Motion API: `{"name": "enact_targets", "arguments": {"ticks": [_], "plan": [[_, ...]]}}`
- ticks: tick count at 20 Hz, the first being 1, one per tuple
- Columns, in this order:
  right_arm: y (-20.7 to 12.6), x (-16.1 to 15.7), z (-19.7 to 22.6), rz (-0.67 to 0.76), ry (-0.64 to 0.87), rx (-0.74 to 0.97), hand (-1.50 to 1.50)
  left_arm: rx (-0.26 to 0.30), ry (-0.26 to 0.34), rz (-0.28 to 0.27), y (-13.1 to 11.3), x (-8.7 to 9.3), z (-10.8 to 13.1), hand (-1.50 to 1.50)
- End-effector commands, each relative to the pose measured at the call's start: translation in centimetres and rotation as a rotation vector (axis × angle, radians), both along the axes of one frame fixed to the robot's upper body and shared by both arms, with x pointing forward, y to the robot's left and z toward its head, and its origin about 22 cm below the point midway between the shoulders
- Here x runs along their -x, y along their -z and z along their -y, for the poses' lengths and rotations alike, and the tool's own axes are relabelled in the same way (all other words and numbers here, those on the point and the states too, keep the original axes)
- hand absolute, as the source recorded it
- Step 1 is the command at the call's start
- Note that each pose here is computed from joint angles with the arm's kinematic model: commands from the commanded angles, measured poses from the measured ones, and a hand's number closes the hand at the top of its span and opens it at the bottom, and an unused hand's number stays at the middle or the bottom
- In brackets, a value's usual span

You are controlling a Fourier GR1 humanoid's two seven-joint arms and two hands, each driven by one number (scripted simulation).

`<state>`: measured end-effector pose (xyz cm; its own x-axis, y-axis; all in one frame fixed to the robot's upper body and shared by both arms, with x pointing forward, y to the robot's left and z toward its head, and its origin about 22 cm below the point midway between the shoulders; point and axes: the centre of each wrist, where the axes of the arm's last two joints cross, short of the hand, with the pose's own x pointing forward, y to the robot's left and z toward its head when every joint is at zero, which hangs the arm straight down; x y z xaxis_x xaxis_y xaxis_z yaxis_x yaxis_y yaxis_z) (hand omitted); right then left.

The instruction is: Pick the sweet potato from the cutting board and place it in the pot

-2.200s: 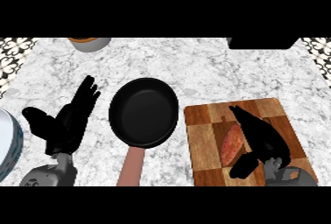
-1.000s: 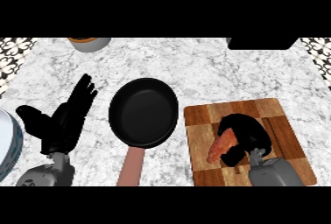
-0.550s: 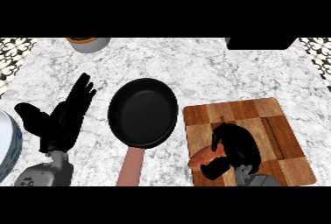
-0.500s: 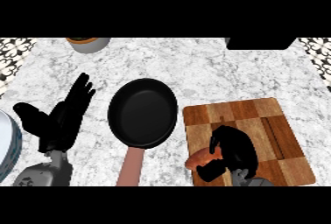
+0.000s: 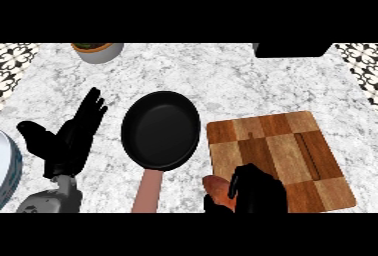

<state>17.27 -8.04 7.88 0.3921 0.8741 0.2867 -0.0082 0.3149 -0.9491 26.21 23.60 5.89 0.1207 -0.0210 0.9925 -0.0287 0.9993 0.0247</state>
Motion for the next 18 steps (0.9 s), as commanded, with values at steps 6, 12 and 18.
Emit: {"name": "enact_targets", "arguments": {"ticks": [6,12,18], "plan": [[-6.8,5.1,-2.0,0.278,0.139,0.037,1.5,-0.003,0.008,0.013,0.0,0.2,0.3,0.0],[-9.2,5.2,-2.8,0.493,-0.003,0.076,1.5,-0.003,0.041,0.016,-0.6,-0.2,0.8,0.0],[-10.7,3.8,-3.0,0.561,-0.031,0.04,1.5,-0.01,0.041,0.012,-0.2,-0.9,1.0,0.0]]}}
